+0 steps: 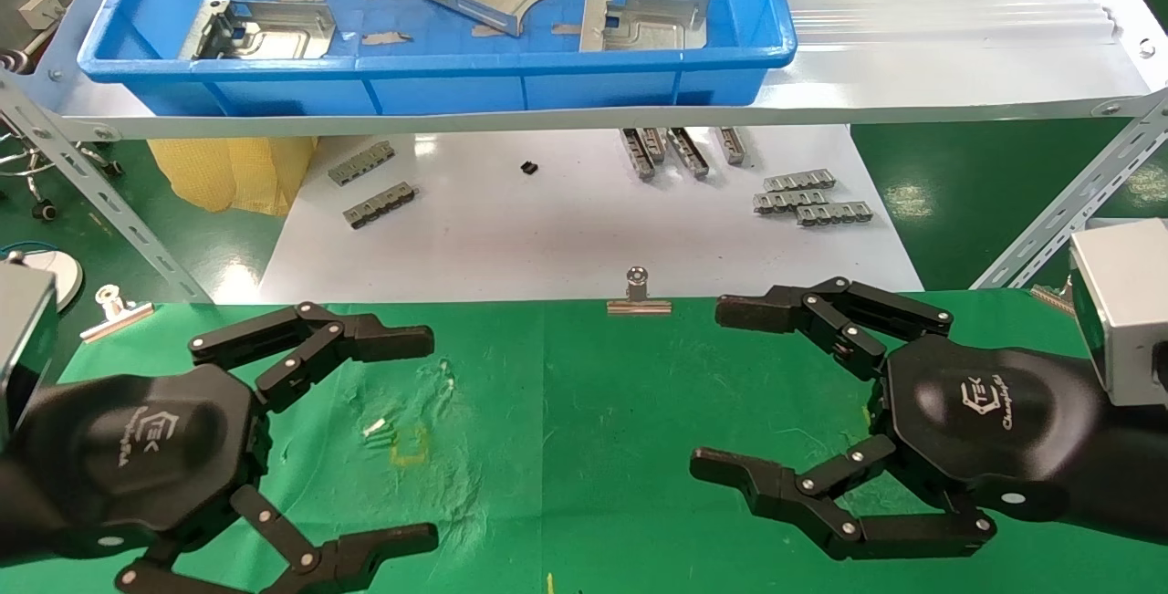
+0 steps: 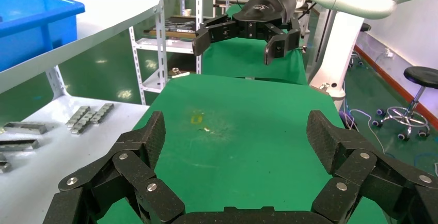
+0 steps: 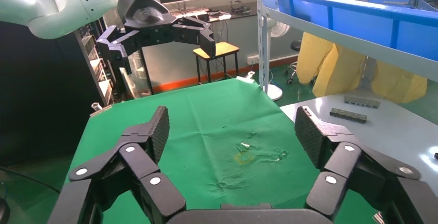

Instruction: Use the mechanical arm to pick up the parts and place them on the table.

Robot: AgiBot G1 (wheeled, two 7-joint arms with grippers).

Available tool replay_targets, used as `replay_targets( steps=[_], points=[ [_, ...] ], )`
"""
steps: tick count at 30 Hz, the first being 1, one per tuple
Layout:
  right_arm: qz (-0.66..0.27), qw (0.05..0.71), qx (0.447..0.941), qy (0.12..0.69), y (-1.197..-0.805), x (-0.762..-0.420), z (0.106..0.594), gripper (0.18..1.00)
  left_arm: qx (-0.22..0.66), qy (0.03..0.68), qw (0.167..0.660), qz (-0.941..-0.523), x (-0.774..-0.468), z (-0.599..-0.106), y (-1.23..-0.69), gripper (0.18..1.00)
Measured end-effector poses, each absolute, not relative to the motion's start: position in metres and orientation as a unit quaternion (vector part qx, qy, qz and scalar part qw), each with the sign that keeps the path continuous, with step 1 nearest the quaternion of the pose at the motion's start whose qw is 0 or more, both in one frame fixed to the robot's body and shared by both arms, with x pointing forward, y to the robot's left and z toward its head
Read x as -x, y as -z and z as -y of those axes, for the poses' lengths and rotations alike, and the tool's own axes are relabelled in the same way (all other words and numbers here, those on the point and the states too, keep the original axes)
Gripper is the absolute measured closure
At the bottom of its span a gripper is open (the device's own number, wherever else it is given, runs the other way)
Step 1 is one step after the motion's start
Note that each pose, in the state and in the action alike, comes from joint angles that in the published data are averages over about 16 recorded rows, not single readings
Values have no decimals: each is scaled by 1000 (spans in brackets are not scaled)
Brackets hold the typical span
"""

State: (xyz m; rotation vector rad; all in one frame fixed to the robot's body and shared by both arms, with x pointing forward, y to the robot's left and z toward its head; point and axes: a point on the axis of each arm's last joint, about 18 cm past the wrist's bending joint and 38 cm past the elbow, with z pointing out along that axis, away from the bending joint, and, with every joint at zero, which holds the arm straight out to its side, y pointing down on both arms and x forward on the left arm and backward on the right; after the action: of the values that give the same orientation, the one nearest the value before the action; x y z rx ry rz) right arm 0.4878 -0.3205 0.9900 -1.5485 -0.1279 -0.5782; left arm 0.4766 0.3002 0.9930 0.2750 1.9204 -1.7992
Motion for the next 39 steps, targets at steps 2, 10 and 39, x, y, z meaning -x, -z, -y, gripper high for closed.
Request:
replay_targets(
  steps=[2,10,39],
  points=[
    [57,676,689,257,-990,-488,321,258,-101,659,245,-704,-477,-300,-993,183],
    [57,676,689,257,-990,-488,321,385,-101,659,245,-704,-477,-300,-993,183],
    [57,676,689,257,-990,-488,321,941,-103,658,249,-703,-477,-300,-995,183]
  ],
)
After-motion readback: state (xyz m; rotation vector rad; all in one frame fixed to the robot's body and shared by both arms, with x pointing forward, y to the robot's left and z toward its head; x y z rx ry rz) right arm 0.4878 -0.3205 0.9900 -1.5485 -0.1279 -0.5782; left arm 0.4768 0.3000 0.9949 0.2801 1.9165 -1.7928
